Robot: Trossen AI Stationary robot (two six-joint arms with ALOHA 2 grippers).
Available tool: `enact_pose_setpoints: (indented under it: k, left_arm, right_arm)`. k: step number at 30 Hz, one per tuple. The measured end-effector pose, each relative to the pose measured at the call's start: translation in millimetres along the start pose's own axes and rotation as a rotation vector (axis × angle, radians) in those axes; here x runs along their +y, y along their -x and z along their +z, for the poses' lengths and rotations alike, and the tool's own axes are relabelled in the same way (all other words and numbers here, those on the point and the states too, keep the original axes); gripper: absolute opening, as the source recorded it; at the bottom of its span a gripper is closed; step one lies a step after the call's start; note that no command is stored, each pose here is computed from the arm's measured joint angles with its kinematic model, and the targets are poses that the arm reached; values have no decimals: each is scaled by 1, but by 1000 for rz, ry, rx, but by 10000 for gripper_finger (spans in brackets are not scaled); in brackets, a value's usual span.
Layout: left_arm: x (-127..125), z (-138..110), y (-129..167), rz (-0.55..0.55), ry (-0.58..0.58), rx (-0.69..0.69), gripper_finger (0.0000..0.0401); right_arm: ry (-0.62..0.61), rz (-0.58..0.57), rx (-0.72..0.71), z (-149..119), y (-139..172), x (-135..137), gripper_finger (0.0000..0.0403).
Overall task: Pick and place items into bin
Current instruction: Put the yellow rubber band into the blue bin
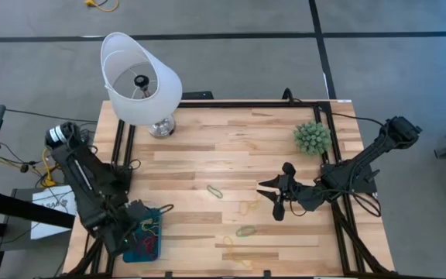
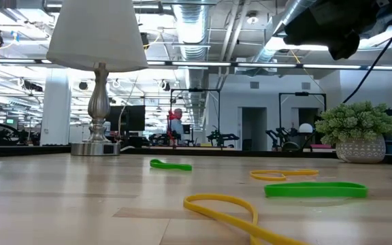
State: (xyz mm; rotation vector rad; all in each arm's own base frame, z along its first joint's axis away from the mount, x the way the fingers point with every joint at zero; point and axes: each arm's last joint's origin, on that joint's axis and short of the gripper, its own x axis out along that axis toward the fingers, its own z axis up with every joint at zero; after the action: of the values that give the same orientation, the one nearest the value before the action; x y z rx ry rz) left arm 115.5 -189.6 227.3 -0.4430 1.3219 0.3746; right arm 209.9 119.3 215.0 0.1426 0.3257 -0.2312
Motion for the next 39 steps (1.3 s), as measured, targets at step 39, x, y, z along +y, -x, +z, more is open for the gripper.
enact_pose_setpoints:
  k: [39]
  left_arm:
    - [1, 48, 14, 119, -268, -256, 137]
  right_arm:
    - [62, 21, 367, -61, -49, -10, 109]
